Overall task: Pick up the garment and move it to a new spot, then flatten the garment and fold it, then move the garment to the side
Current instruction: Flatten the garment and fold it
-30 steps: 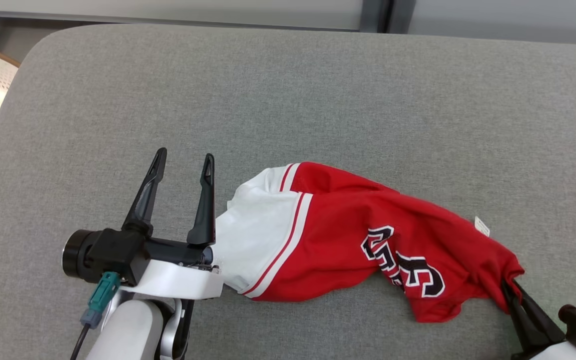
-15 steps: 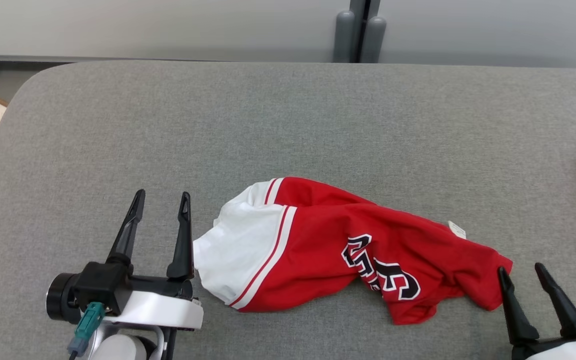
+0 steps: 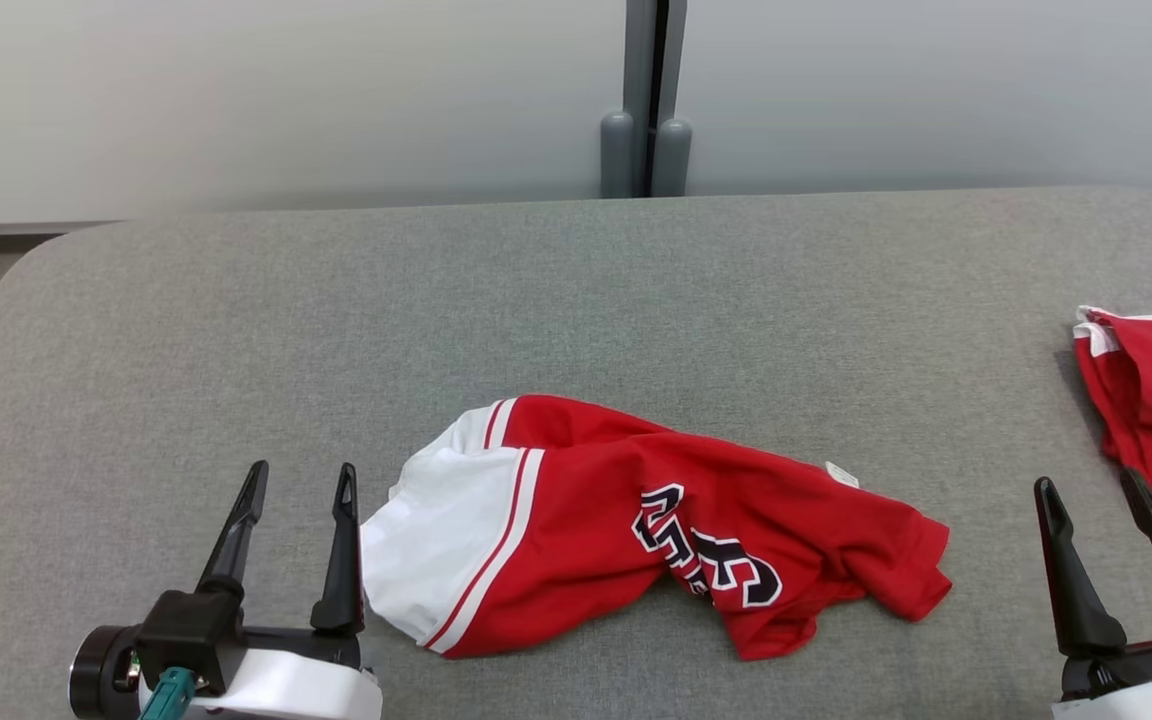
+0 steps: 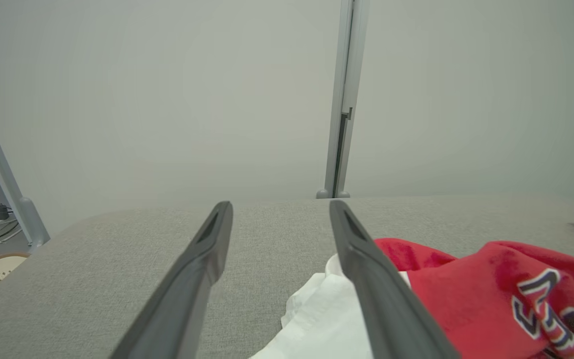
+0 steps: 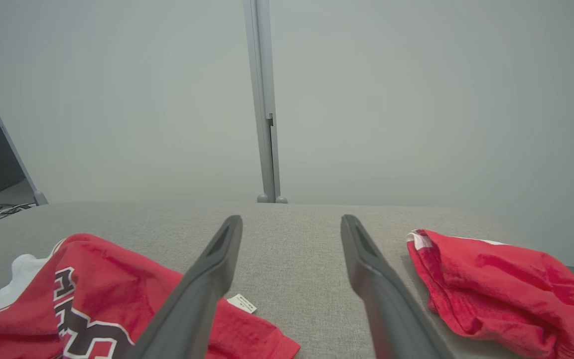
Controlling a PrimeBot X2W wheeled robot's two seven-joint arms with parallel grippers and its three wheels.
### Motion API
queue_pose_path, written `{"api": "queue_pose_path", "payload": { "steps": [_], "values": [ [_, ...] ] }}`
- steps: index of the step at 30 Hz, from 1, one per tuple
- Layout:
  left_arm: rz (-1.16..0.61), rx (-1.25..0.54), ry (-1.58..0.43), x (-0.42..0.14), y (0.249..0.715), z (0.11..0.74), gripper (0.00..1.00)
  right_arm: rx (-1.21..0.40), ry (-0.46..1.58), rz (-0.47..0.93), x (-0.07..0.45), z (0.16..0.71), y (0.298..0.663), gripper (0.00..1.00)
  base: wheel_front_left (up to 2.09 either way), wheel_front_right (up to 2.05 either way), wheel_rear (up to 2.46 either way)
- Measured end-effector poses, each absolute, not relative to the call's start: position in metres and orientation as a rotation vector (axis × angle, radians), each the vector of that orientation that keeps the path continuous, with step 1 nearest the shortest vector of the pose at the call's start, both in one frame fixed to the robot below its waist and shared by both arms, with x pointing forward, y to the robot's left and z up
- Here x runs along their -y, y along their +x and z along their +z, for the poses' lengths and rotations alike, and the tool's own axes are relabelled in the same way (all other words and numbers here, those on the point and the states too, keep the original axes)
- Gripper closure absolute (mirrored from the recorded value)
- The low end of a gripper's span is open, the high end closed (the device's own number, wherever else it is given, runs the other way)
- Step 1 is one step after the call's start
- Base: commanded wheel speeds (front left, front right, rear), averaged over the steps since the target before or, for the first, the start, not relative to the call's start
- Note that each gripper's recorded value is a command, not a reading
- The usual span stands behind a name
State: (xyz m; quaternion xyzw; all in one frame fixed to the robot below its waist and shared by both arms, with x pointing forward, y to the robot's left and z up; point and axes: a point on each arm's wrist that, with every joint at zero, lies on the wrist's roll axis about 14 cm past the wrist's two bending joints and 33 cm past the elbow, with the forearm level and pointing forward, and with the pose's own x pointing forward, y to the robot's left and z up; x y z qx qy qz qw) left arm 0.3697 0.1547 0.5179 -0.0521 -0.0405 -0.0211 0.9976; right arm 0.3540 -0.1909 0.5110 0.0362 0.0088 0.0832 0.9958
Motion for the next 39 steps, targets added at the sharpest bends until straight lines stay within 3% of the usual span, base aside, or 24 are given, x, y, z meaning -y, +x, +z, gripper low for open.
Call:
{"api": "queue_pose_path", "payload": {
  "steps": [30, 39],
  "values": [
    [-0.039, 0.065, -0.110, -0.150, 0.364, 0.521, 0.00, -0.055, 0.089, 0.167, 0.187, 0.507, 0.350, 0.00, 0.00, 0.00, 0.00],
    [-0.049, 0.070, -0.113, -0.144, 0.382, 0.521, 0.00, -0.187, 0.072, 0.139, 0.207, 0.467, 0.367, 0.00, 0.00, 0.00, 0.00]
  ]
}}
